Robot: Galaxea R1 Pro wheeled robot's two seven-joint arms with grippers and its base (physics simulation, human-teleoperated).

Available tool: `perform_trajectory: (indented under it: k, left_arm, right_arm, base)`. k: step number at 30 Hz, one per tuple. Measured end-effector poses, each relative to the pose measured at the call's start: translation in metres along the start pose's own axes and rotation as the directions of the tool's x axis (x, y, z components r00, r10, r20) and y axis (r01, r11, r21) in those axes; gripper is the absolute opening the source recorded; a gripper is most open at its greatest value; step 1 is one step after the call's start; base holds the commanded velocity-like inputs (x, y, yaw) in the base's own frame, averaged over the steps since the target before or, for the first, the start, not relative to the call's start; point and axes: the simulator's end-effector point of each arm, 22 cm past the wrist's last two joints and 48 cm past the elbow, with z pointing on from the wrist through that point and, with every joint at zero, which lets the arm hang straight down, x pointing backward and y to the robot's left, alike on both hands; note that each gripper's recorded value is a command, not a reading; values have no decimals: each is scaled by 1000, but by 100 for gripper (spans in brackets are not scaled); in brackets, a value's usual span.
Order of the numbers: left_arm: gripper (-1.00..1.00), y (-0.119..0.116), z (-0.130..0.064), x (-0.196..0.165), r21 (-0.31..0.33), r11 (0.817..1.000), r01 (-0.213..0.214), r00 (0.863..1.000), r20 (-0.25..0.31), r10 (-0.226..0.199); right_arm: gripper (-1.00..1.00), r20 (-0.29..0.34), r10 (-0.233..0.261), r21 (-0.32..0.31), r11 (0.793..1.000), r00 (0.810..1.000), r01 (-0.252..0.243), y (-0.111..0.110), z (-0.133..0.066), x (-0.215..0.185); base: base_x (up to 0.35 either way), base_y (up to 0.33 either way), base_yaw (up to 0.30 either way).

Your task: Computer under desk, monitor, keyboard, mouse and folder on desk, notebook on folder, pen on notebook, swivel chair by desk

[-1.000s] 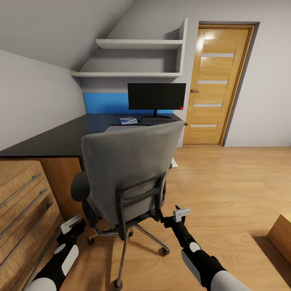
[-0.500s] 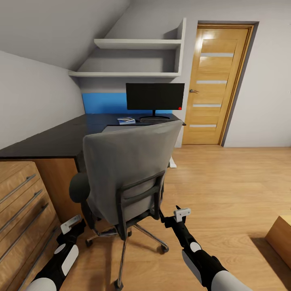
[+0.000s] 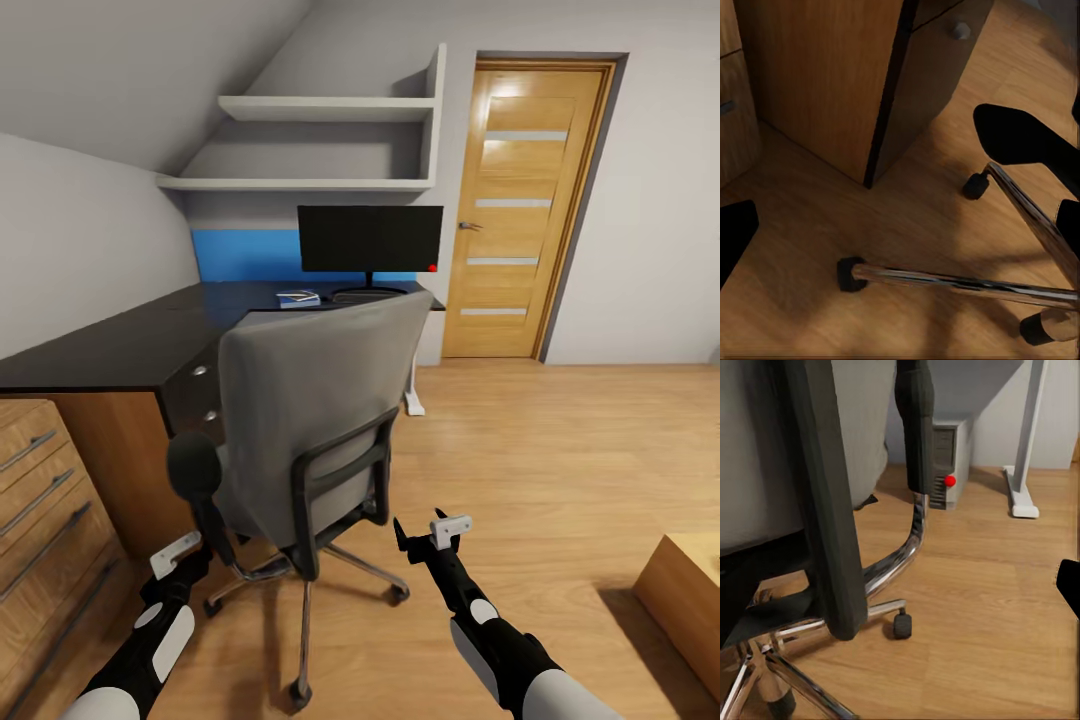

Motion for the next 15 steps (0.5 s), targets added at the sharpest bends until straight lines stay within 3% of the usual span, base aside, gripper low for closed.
perform_trajectory:
  k: [5, 15]
  left_arm:
    - [100, 0, 0, 0, 1, 1000, 0, 1000, 1, 0]
    - [100, 0, 0, 0, 1, 1000, 2, 1000, 1, -2]
  right_arm:
    - [100, 0, 0, 0, 1000, 1000, 0, 0, 0, 0]
    - [100, -1, 1, -1, 1000, 1000, -1, 1, 0, 0]
  base:
    - [79, -174, 0]
    - [182, -166, 0]
